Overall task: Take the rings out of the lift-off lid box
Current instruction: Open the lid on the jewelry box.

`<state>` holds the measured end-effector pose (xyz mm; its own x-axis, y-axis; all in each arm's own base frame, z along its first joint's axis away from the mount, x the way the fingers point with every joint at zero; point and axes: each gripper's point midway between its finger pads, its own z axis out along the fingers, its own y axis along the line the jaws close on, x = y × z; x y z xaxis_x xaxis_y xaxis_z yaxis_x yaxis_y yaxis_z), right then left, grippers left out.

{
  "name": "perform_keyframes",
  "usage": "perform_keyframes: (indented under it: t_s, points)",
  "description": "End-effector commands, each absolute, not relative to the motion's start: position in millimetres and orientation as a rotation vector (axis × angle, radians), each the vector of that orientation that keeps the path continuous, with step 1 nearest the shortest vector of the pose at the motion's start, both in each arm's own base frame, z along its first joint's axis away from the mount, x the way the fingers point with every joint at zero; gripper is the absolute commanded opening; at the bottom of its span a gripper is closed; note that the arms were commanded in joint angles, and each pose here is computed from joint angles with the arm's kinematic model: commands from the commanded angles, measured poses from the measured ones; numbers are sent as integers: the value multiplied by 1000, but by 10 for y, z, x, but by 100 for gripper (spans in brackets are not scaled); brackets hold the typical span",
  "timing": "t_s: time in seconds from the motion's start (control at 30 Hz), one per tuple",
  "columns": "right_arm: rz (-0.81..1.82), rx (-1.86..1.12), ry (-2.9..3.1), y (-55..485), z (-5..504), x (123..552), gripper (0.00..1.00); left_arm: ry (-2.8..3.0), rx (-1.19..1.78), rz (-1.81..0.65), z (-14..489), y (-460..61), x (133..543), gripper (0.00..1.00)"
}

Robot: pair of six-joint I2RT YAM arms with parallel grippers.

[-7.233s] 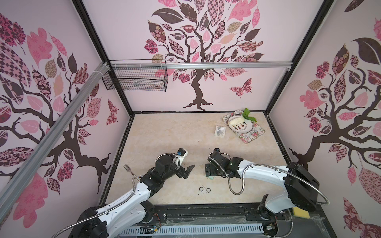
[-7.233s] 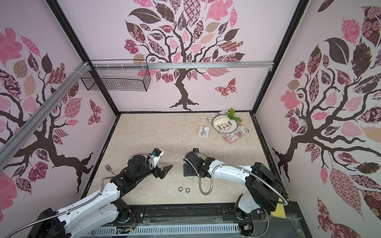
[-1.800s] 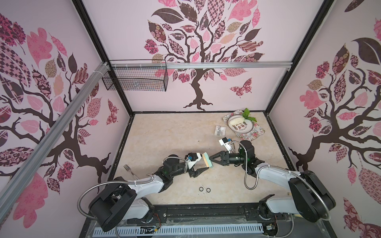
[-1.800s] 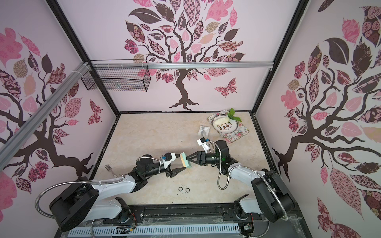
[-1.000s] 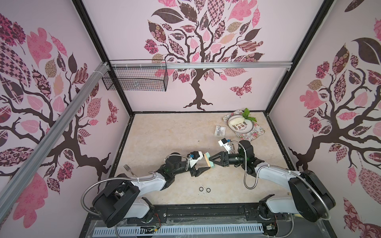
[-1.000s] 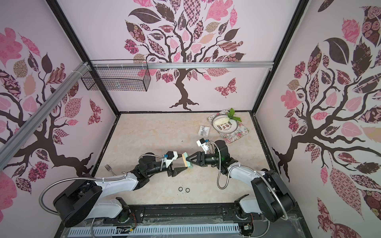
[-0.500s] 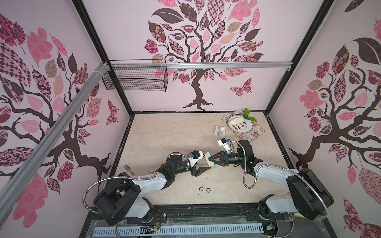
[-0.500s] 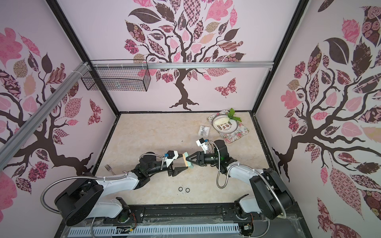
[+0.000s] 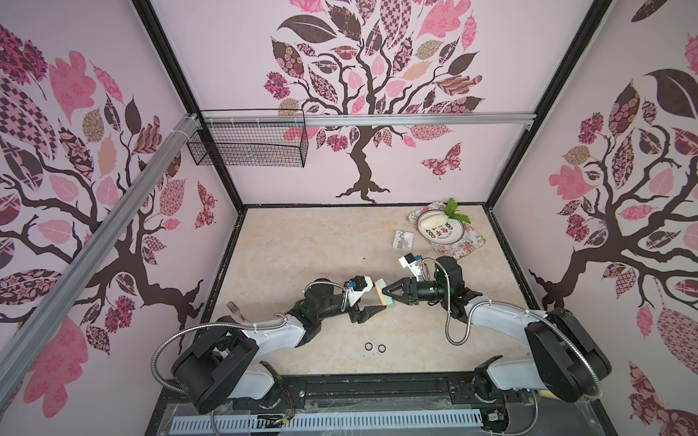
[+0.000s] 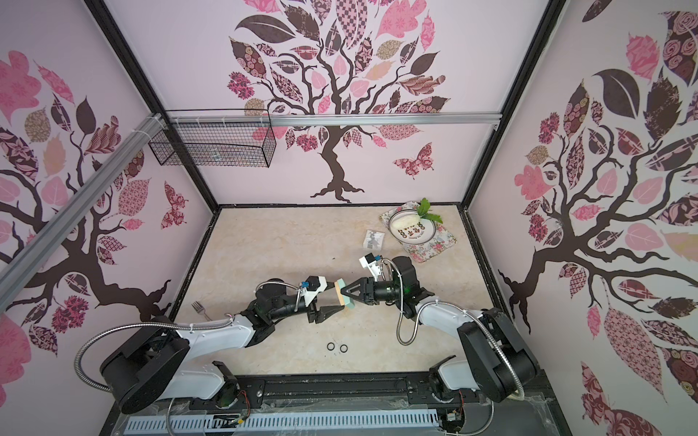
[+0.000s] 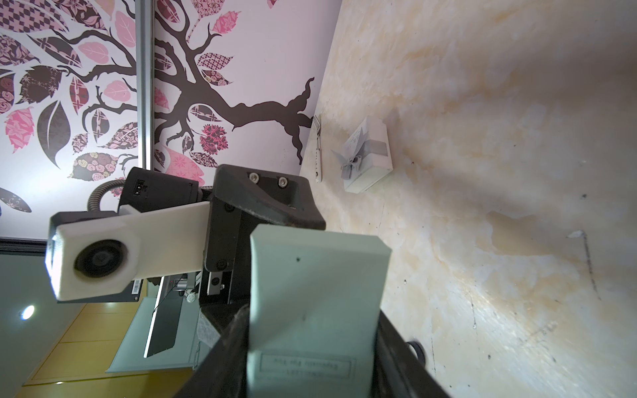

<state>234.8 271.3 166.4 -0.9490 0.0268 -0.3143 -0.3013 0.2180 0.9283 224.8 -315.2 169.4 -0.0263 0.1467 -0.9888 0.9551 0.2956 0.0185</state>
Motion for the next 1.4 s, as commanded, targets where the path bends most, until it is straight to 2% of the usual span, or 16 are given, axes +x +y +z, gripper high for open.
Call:
perform_keyframes:
  t_s: [0.0, 1.1, 1.37]
  points:
    - [1791, -267, 2168, 2713, 1887, 2458, 52, 1403, 1077, -911, 1858, -3180, 2257, 71]
    - [1781, -237, 2145, 2584, 1933, 2462, 53, 1415, 1079, -876, 1861, -3107, 2231, 70]
    - [1674, -179, 2186, 2330, 1839, 2580, 53, 1409, 1079, -872, 1883, -3096, 2220, 70]
